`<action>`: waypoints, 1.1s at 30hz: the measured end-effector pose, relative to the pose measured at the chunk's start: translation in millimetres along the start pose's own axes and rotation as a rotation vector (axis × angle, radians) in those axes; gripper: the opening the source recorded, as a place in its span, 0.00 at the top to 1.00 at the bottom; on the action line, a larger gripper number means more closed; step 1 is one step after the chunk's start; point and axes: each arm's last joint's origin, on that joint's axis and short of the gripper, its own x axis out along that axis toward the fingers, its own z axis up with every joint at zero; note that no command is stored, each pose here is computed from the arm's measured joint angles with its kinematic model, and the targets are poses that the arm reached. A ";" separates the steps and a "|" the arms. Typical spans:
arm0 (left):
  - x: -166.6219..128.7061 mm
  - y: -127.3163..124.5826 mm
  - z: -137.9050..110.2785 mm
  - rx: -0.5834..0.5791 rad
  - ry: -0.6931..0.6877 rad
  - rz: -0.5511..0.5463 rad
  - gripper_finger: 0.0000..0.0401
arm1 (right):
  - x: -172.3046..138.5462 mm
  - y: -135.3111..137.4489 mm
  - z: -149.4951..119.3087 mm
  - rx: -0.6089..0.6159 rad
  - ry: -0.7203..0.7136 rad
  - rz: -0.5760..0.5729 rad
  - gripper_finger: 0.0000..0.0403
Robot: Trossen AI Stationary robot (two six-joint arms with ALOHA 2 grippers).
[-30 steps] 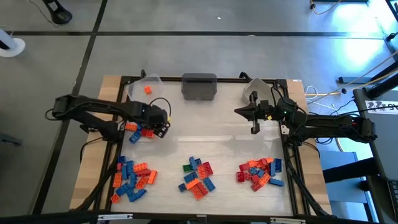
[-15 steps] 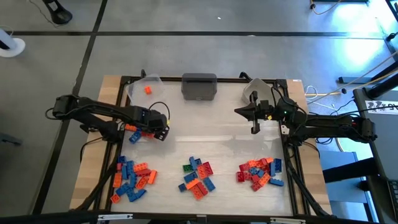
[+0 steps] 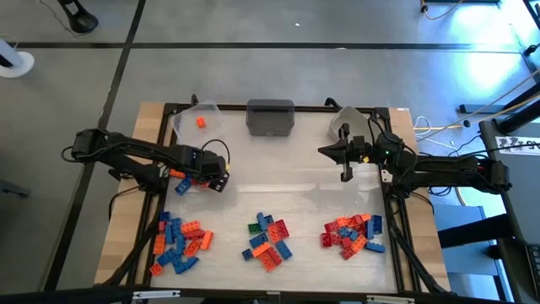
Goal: Sort blocks by size
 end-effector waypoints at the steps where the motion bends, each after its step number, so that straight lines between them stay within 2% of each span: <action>1: 1.1 0.8 -0.6 0.000 0.001 0.002 0.46 | 0.0 0.0 0.0 0.000 0.000 0.000 0.99; 12: 14.1 8.2 -6.5 -0.018 -0.010 0.000 0.46 | 0.0 0.0 0.1 0.000 -0.001 0.000 0.99; 15: 14.6 8.0 -5.8 0.012 -0.034 0.008 0.48 | 0.0 0.0 0.1 0.000 -0.001 0.000 0.99; 25: 15.2 9.9 -5.8 0.097 -0.056 0.042 0.74 | 0.0 0.0 0.1 0.000 -0.001 0.000 0.99; 33: 15.5 9.7 -5.0 0.251 -0.074 0.055 0.96 | 0.0 0.0 0.1 0.000 -0.001 0.000 0.99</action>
